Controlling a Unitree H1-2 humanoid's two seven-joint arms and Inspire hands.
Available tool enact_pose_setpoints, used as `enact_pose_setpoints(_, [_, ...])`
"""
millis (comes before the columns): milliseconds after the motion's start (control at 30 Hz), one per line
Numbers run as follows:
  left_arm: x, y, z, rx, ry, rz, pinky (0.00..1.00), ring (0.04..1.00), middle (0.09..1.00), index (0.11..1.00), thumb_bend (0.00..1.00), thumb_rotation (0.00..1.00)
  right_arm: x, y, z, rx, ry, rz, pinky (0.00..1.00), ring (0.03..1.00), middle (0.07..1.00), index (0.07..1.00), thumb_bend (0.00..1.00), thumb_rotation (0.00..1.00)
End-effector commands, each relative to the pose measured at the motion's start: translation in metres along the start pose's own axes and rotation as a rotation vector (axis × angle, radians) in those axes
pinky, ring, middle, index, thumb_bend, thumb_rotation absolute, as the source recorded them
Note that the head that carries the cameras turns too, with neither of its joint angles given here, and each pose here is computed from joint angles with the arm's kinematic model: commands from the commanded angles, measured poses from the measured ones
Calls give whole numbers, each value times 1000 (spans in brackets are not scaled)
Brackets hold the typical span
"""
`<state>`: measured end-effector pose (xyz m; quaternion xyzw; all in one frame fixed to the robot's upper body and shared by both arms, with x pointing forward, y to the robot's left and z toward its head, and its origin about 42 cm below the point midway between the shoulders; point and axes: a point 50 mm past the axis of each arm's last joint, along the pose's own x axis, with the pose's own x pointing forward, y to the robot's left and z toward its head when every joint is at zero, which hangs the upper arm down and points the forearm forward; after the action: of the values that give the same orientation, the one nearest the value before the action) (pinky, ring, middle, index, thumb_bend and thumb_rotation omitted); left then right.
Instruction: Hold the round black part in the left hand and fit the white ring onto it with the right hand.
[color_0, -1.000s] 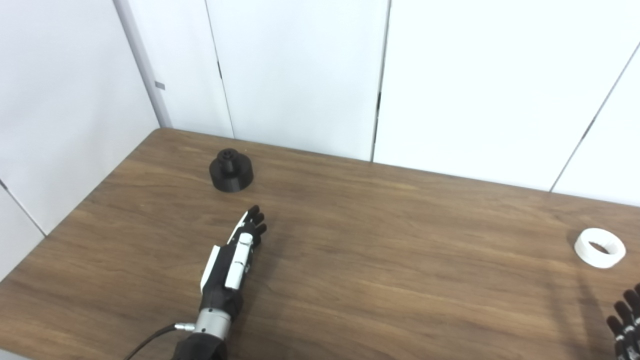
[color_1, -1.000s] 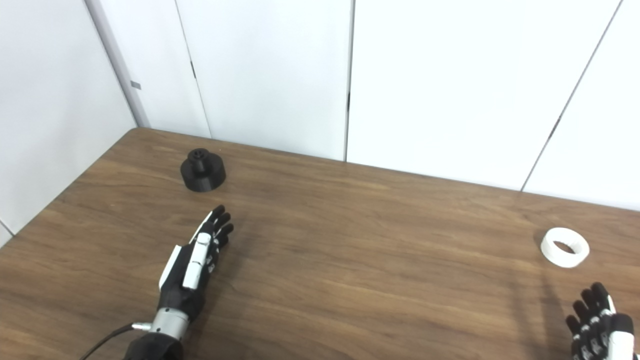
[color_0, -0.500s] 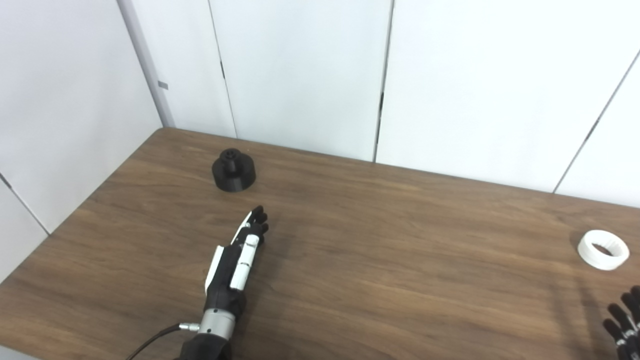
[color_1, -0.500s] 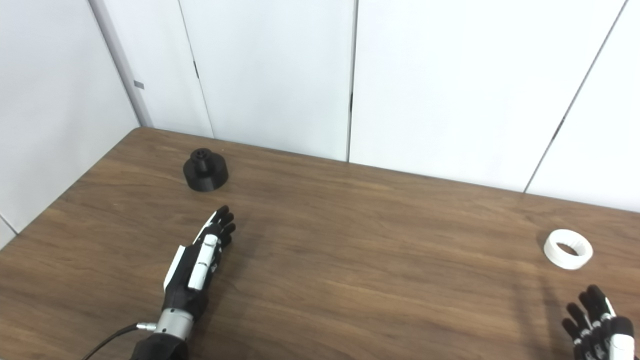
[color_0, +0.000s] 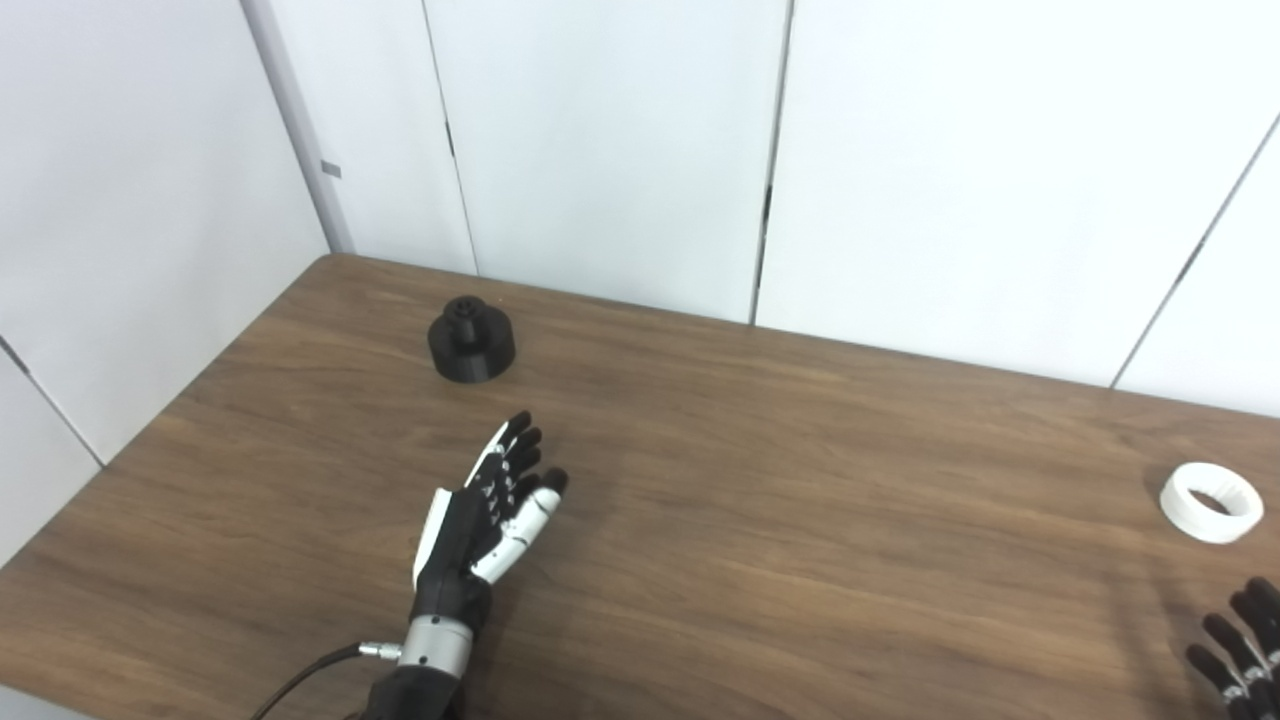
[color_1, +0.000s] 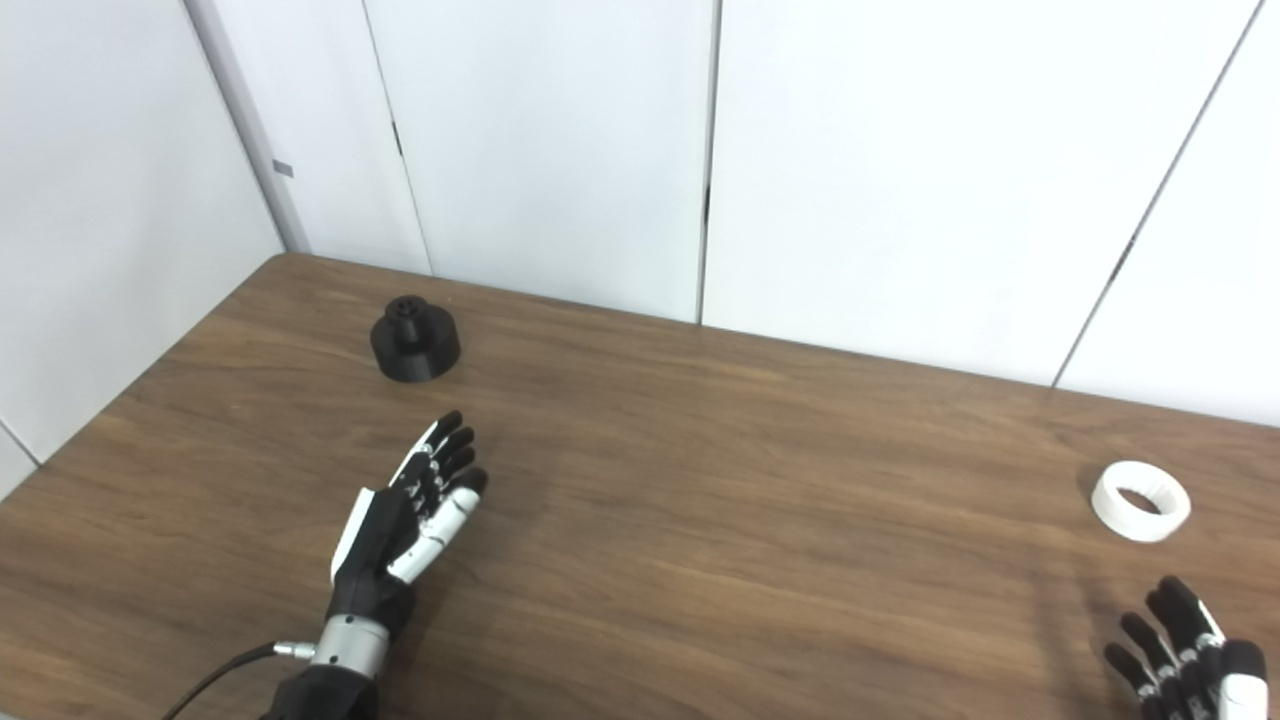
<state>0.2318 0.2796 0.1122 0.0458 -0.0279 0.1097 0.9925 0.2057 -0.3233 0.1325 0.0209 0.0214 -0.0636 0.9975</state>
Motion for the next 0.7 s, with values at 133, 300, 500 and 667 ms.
enact_pose_setpoints(133, [20, 30, 57, 236, -145, 83, 860, 877, 899, 925, 774, 355, 4, 2, 13, -4, -84, 17, 882, 917, 941, 914, 511, 1000])
enact_pose_setpoints(300, [39, 59, 87, 428, -150, 131, 884, 901, 917, 925, 840, 321, 4, 4, 14, 7, -83, 20, 906, 922, 938, 909, 536, 1000])
enact_pose_setpoints(500, [65, 91, 114, 633, -175, 202, 708, 826, 883, 909, 996, 233, 3, 7, 14, 5, -82, 17, 928, 942, 951, 917, 560, 1000])
enact_pose_setpoints(667, [89, 106, 125, 766, -140, 216, 951, 967, 951, 921, 1000, 285, 3, 11, 15, 9, -80, 14, 937, 956, 966, 930, 579, 1000])
